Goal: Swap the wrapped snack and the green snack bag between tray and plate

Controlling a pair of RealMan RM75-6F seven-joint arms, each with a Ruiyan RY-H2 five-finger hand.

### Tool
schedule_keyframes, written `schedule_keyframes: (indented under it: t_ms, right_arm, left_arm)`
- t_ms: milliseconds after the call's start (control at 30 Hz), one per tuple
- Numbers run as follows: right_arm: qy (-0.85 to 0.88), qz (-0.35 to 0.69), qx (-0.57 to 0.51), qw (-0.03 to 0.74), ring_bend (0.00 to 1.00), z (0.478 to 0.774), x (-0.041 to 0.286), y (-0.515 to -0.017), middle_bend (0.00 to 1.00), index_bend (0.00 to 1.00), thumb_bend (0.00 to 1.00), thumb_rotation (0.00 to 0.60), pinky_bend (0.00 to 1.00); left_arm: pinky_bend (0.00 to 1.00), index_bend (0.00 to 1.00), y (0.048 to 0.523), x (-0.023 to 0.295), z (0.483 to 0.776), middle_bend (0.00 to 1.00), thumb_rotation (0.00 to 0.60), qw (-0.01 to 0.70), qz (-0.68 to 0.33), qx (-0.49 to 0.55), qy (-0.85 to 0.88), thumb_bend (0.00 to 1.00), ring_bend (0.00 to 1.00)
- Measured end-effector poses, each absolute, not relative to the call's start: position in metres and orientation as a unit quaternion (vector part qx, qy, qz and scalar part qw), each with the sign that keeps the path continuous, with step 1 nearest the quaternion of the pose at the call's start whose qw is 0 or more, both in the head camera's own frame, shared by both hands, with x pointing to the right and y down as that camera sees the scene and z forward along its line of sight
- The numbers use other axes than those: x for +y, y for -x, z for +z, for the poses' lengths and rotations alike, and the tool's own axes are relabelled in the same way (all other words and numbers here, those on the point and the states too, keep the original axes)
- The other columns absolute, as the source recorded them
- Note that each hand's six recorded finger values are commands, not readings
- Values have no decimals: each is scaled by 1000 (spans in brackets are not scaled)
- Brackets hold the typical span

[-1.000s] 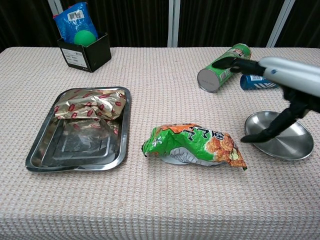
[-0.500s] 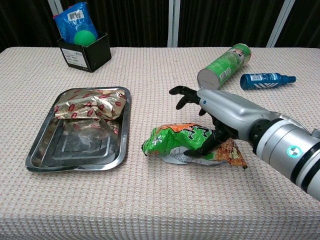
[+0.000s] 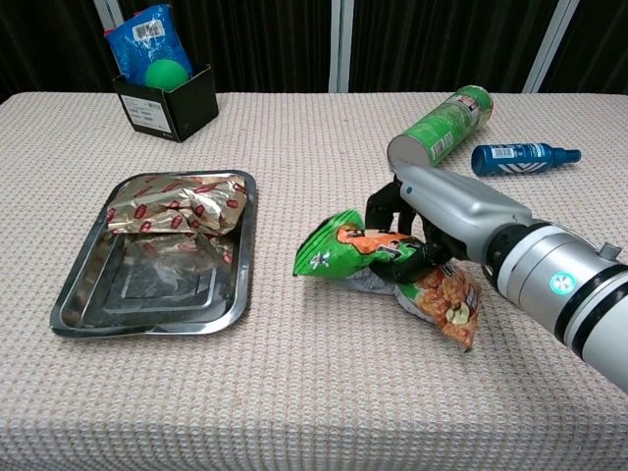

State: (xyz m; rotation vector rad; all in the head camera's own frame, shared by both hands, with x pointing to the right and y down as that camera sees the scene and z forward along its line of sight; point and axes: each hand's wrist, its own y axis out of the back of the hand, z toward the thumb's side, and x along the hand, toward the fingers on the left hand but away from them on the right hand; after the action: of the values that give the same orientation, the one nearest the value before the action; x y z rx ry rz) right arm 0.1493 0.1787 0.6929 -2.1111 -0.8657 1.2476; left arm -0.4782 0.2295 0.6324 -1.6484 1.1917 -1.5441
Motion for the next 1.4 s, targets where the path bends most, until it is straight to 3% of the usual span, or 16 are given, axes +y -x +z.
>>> schedule_keyframes:
  t_ms: [300,600,900,1167,1300,1400]
  right_arm:
    - [778,433,-353,288,582,661,153,-170,616,715,339,600,733]
    - [741,453,-346,354,581,628,128,-239,618,714,331,600,733]
    - [731,485,-340,339,577,651,128,-292,612,687,298,600,696]
    - [734,509,-306,331,401,680,139,-301,505,527,208,600,522]
    - [735,517,-298,322,228,685,141,-302,361,342,54,600,388]
    - [736,516,-301,318,169,681,141,-303,303,250,2,600,324]
  left_arm:
    - [67,134,474,227,630,63,600,295,-573,447,620,118,0]
    - [67,134,463,223,627,63,600,302,-564,446,626,117,0]
    - [66,134,462,223,625,67,600,304,-564,444,626,118,0]
    - [67,134,460,225,625,67,600,303,-563,441,630,117,0]
    - [66,134,461,226,626,67,600,305,-567,439,627,117,0]
    - [66,134,461,226,625,67,600,303,-566,441,627,116,0]
